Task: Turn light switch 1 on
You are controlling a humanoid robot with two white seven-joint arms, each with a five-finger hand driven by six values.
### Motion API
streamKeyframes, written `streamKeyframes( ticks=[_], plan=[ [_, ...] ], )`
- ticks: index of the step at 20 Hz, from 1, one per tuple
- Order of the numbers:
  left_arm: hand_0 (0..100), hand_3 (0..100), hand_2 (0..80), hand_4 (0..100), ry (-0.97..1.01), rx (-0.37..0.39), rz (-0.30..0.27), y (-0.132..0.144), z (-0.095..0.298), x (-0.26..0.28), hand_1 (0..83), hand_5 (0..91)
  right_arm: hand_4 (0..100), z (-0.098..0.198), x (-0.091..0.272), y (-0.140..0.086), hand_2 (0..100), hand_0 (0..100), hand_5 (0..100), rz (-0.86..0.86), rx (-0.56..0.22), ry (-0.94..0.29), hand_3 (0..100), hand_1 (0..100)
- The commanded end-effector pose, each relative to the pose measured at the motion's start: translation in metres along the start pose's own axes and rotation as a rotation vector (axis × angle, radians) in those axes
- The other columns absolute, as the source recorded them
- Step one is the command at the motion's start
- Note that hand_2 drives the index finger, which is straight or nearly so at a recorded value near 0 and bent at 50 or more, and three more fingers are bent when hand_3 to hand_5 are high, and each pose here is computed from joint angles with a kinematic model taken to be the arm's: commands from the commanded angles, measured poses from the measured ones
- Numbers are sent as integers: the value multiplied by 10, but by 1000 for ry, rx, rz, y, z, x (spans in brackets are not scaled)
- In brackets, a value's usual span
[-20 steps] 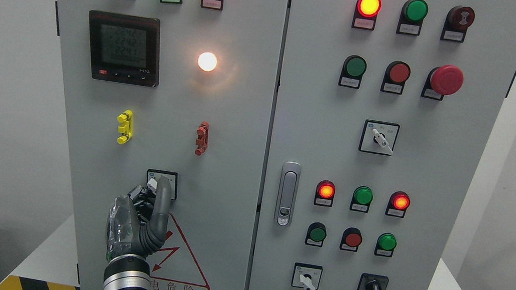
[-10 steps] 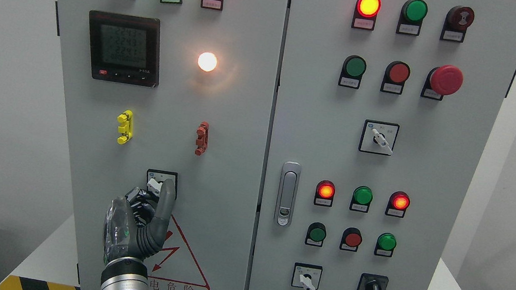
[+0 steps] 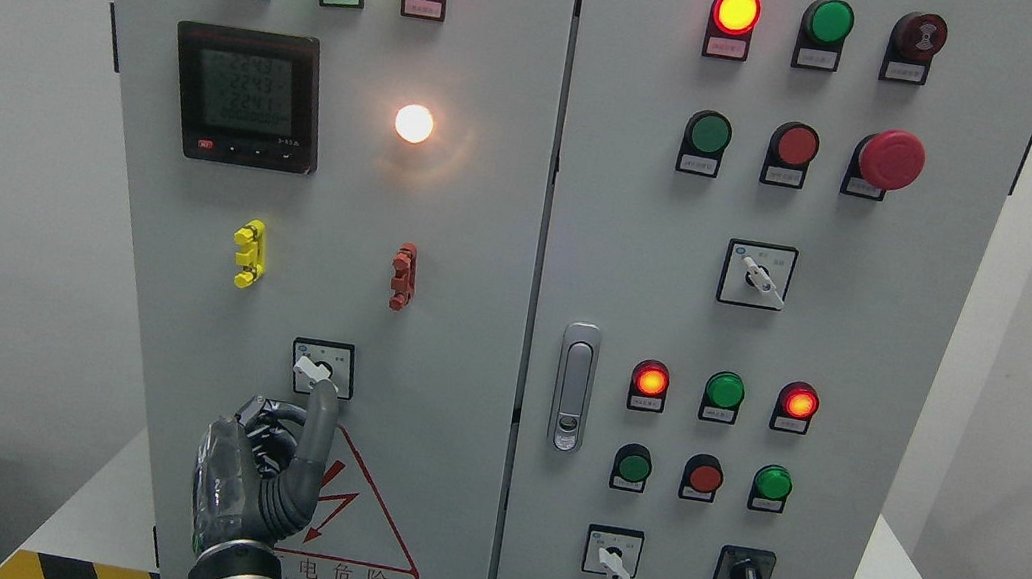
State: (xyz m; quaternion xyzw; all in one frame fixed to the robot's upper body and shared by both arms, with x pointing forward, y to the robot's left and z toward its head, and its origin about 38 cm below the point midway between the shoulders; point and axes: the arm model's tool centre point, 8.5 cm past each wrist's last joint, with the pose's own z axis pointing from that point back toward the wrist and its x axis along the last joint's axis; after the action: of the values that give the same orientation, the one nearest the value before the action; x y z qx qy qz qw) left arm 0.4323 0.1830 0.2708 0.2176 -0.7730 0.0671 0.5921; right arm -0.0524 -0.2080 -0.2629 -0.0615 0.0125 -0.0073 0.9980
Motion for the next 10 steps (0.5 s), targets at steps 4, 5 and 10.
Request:
streamKeyframes(
  ticks=[4, 5, 10],
  plan=[
    [101, 970, 602, 927, -69, 21, 34, 56, 13, -28, 247, 841, 0, 0, 0, 0, 0, 120, 0, 4, 1, -1, 0, 389],
    [102, 974, 602, 930, -85, 10, 32, 63, 17, -36, 248, 843, 0, 0, 0, 0, 0, 120, 0, 4, 1, -1, 0, 389],
    [52, 994, 603, 947, -172, -21, -13, 109, 41, -71, 211, 782, 0, 0, 0, 1, 0, 120, 0, 4, 2, -1, 0, 389]
  ],
)
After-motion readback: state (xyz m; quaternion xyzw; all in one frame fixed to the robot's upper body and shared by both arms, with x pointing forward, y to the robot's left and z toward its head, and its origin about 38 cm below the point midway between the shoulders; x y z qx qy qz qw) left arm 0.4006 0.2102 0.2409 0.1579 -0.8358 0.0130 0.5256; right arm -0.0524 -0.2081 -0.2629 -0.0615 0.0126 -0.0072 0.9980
